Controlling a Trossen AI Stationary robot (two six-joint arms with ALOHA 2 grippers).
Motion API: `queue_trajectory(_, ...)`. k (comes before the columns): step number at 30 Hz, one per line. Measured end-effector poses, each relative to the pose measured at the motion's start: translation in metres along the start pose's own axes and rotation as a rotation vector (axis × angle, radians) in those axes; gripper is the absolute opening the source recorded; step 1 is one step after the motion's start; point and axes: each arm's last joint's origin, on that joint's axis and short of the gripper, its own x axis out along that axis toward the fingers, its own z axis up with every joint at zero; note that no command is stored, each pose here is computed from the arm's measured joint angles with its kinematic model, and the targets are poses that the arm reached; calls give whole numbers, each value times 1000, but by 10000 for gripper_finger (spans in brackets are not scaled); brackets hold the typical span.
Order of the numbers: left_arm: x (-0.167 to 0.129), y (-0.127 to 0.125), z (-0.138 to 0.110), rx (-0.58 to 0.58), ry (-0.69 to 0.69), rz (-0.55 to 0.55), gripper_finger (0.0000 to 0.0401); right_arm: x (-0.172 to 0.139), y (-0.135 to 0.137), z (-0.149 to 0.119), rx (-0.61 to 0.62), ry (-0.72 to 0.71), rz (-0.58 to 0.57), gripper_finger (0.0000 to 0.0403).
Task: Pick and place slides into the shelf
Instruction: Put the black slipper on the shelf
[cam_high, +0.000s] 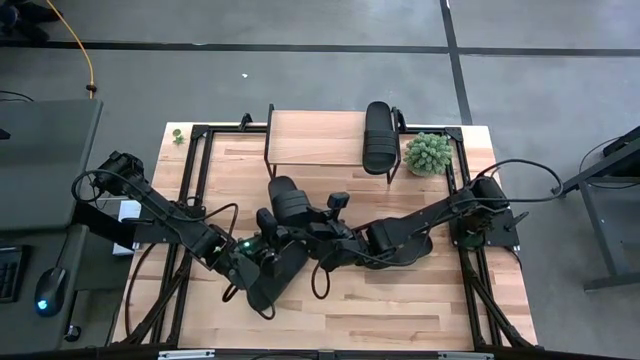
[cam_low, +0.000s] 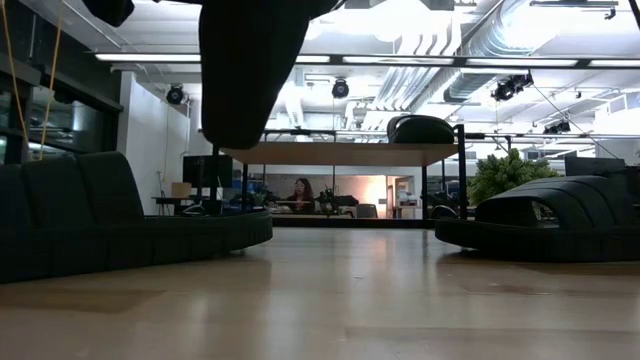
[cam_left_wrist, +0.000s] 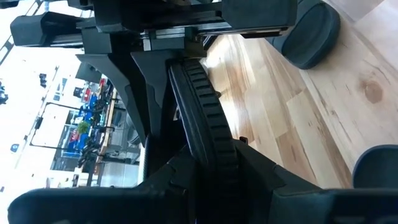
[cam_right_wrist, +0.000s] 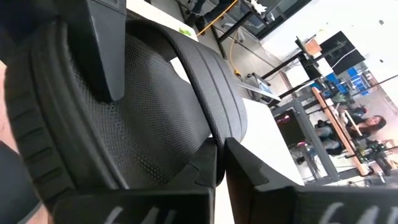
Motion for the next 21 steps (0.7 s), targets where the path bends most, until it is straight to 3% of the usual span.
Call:
queue_trajectory(7,0,0,0,1,4,2,80,0,0,0,-1,2,-5,1)
queue_trajectory(21,0,1,-1,-26,22,39,202,-2,-3,-1,-19,17,-48,0)
